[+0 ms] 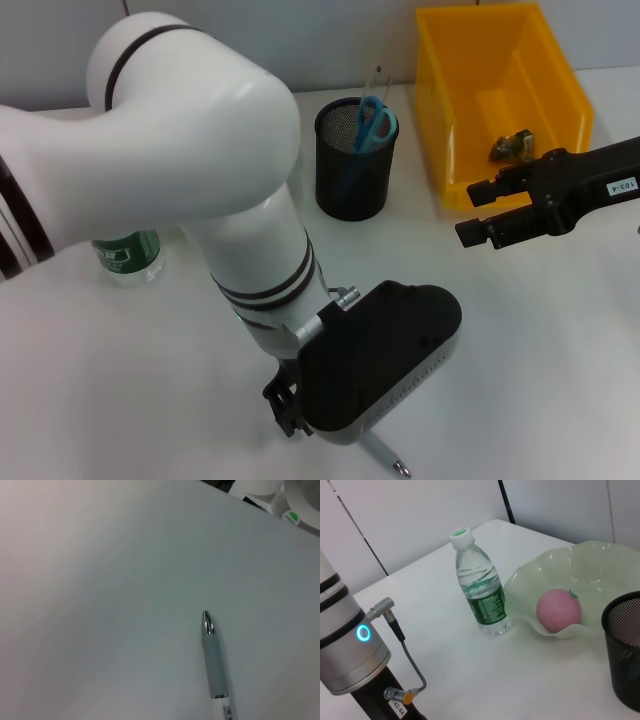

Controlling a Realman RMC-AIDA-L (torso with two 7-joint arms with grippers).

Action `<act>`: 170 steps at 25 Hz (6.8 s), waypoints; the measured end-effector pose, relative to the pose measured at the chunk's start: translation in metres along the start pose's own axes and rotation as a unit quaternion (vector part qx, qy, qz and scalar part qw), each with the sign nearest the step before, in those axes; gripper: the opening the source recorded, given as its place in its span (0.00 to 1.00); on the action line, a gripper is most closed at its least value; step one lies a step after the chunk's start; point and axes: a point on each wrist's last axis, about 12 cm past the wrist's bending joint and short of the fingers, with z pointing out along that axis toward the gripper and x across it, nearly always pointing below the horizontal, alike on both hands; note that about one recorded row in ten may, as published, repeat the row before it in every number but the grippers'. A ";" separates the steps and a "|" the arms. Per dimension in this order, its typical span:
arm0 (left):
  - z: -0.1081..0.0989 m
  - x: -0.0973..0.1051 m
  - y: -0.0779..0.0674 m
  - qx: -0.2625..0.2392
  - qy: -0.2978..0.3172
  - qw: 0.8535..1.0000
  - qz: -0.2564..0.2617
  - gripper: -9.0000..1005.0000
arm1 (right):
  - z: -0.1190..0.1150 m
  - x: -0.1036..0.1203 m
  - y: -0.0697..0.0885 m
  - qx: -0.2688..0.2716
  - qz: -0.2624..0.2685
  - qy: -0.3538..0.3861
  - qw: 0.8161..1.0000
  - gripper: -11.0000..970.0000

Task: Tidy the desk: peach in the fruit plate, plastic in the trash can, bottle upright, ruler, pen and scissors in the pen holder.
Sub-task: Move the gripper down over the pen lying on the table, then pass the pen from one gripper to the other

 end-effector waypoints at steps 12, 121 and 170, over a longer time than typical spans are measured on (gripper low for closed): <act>0.004 -0.005 -0.001 0.000 -0.007 1.000 0.004 0.71 | 0.002 -0.003 -0.002 0.009 -0.008 0.006 1.000 0.79; -0.034 0.087 -0.126 -0.444 -0.720 0.308 -0.436 0.15 | 0.006 0.048 0.033 0.031 -0.191 -0.295 0.936 0.79; -0.015 0.077 -0.113 -0.389 -0.770 0.115 -0.492 0.15 | 0.126 -0.019 0.057 0.221 -0.507 -0.460 0.695 0.79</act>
